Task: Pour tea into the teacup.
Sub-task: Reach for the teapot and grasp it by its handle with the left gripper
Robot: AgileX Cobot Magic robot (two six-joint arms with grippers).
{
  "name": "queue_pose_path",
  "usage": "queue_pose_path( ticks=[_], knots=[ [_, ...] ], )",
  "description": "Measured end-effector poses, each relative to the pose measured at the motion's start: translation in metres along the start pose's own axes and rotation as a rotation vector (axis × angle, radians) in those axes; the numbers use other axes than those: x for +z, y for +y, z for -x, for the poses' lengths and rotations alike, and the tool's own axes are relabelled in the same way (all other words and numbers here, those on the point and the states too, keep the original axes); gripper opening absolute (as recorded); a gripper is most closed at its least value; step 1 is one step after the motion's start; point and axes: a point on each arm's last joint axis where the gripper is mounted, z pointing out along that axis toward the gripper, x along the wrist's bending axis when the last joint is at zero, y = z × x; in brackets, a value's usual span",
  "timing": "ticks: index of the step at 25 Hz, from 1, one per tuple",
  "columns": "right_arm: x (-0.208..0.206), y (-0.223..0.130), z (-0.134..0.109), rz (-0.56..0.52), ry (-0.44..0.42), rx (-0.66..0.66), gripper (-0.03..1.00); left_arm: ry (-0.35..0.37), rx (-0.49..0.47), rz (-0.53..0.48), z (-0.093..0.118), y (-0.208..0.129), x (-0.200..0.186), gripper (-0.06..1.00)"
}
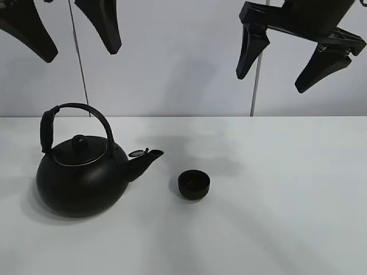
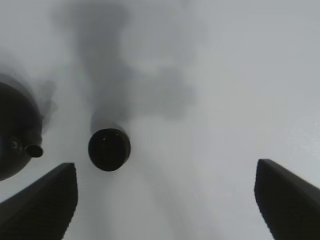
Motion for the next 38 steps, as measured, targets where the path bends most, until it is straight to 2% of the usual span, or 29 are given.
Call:
queue_pose_path(
  ticks=[4,31,38],
  knots=[
    [-0.0063,-0.0012,-0.0033,0.001,0.033,0.015,0.66,0.0,0.0,0.0,0.0,0.0,0.0,0.63],
    [-0.0063,-0.002,-0.003,-0.007,0.03,0.019,0.66,0.0,0.0,0.001,0.0,0.0001,0.0,0.63],
    [-0.0063,-0.002,-0.003,-0.007,0.03,0.019,0.66,-0.01,0.0,0.055,0.0009,0.005,-0.0001,0.63]
  ],
)
